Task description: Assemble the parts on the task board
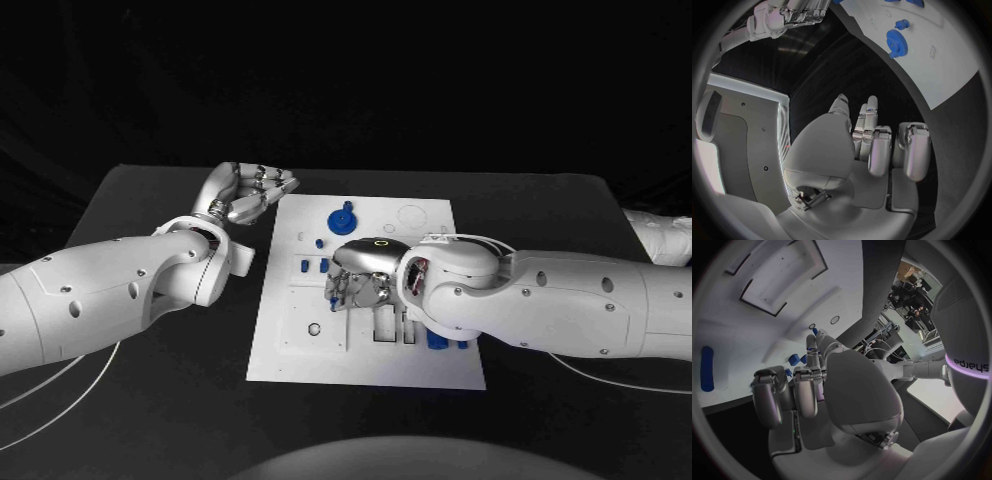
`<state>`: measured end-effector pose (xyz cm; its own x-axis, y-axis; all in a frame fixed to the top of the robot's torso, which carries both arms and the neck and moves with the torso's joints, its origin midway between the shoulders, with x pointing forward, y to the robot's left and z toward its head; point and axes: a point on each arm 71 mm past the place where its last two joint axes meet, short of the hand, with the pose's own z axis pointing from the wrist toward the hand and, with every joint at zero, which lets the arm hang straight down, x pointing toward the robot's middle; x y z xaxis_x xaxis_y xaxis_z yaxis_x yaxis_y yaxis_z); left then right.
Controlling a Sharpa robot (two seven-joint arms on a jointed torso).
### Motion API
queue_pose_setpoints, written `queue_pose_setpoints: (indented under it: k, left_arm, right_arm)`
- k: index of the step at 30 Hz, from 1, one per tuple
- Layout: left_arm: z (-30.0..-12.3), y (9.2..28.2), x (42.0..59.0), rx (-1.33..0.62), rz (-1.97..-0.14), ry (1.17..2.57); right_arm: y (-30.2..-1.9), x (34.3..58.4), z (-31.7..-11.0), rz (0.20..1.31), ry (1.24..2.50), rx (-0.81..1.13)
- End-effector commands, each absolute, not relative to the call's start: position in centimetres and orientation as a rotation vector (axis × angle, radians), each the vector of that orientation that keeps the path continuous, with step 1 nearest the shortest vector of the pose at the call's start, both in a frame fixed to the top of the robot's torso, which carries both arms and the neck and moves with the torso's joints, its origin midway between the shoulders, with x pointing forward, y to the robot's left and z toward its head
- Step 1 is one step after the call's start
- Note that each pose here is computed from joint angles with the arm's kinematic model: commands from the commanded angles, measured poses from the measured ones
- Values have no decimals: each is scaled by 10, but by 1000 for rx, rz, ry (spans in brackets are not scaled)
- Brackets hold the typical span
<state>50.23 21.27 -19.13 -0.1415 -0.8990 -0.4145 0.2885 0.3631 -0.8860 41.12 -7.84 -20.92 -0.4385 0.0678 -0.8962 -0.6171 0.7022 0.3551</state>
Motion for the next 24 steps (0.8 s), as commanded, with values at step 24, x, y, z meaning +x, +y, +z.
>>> queue_pose_setpoints:
  k: [24]
  left_arm:
    - [-190, 210, 501, -611, -1176, 1322]
  right_arm:
    - [-77, 409, -212, 795, 1870, -519]
